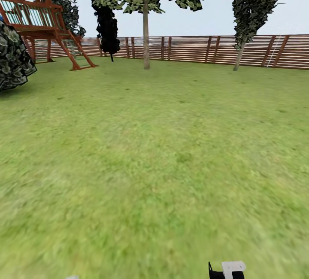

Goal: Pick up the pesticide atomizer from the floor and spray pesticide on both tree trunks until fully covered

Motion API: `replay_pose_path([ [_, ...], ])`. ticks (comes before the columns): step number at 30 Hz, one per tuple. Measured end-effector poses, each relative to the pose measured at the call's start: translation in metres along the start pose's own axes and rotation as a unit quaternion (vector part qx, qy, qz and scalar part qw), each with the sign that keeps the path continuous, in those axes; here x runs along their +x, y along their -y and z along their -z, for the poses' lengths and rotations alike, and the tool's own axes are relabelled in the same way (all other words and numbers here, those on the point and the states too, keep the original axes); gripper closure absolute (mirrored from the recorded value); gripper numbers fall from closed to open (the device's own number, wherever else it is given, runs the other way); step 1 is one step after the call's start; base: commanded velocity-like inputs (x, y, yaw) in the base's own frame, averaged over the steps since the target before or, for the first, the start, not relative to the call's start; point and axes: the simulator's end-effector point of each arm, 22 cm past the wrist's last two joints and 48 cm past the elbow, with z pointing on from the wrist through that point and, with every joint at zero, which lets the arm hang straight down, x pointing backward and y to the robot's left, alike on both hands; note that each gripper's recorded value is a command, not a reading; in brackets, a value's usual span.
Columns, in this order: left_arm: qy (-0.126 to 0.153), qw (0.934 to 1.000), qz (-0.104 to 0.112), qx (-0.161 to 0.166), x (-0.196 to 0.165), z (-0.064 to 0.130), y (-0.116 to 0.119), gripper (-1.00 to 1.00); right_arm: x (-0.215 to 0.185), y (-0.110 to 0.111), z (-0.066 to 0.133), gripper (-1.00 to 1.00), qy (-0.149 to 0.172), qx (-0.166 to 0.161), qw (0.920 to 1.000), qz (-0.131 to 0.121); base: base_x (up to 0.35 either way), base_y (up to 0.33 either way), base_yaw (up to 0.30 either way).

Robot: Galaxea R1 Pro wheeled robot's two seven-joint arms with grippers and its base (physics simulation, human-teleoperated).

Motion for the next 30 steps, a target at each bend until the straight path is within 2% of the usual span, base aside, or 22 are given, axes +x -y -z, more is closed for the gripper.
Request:
replay_pose_path([
  [30, 0.0, 1.0, 0.0, 0.0, 0.0, 0.0, 0.0001, 1.0, -0.0001, 0.0, 0.0, -1.0, 0.0, 0.0, 1.0, 0.0, 0.339, 0.0, 0.0],
])
